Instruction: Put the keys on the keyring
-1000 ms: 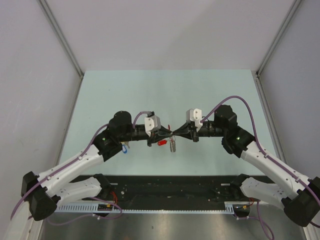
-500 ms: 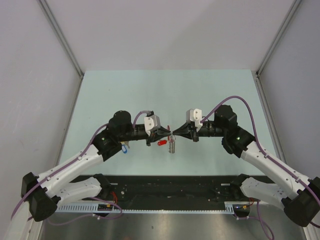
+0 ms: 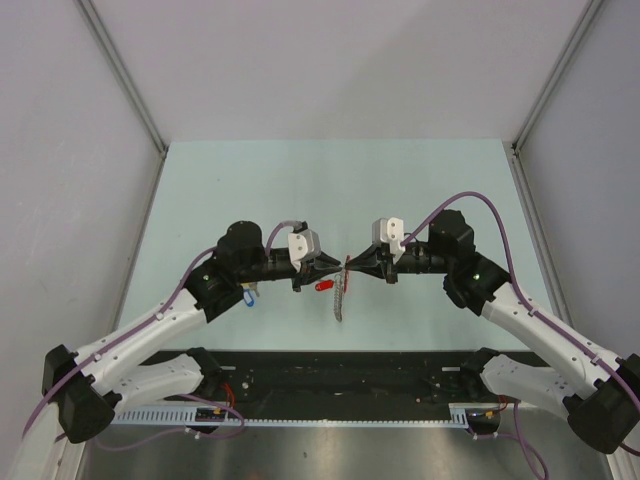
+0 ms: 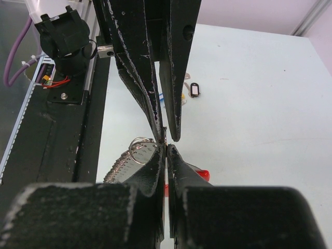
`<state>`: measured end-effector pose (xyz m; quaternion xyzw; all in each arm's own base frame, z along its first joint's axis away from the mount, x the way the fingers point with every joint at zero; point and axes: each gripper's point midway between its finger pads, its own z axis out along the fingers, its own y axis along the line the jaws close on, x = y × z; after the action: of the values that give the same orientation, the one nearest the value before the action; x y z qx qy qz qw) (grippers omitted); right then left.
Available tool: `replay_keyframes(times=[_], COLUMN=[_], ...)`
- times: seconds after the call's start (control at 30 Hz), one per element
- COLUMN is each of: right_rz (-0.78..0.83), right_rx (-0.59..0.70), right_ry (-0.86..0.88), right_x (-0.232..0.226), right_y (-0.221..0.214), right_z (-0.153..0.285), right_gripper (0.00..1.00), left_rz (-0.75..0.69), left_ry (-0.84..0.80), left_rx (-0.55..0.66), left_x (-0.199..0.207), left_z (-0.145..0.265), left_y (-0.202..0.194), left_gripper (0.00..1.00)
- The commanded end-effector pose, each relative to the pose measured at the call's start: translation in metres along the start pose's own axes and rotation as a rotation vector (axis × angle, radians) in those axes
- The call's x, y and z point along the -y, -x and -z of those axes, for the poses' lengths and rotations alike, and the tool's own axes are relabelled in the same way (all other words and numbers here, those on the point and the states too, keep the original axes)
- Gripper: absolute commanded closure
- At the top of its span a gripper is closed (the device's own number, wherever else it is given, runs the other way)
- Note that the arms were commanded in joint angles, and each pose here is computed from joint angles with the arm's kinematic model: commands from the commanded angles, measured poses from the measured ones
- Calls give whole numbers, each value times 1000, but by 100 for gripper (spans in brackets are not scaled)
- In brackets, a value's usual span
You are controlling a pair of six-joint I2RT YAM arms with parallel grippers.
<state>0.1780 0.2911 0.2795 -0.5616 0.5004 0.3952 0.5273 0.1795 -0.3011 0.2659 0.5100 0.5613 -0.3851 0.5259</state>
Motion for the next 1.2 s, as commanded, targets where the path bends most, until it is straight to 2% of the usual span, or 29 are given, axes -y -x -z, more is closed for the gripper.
replay_keyframes(times=[0.0,0.47,0.6,0.73,0.77,1.0,1.03,1.1,1.13,1.17], right_rz=[80,70,72,48,44,-42,-29,-46,-69,-79], right_rx=[69,55,55,30,28,21,50,57,59,60], right_ry=[2,3,3,5,3,-113,-137,-179,-189,-200], right_x=[4,5,5,3,3,19,24,29,30,31], right_y=[29,24,24,16,16,18,28,31,31,31], right_z=[1,-3,-3,-3,-3,2,2,5,6,7], right_gripper=[100,100,100,100,100,82,80,66,65,58], left_rz=[-30,-14,-12,-7,-11,41,43,60,61,64], left_ry=[-16,-42,-45,-31,-23,105,118,155,177,186], left_rx=[55,42,40,49,58,118,125,130,137,140], left_x=[-1,2,2,1,0,-21,-23,-29,-32,-33], left_z=[2,-1,-2,0,0,13,15,18,21,22], left_y=[23,20,20,23,25,29,30,29,30,31], left_gripper=[81,82,87,100,100,100,100,100,100,100])
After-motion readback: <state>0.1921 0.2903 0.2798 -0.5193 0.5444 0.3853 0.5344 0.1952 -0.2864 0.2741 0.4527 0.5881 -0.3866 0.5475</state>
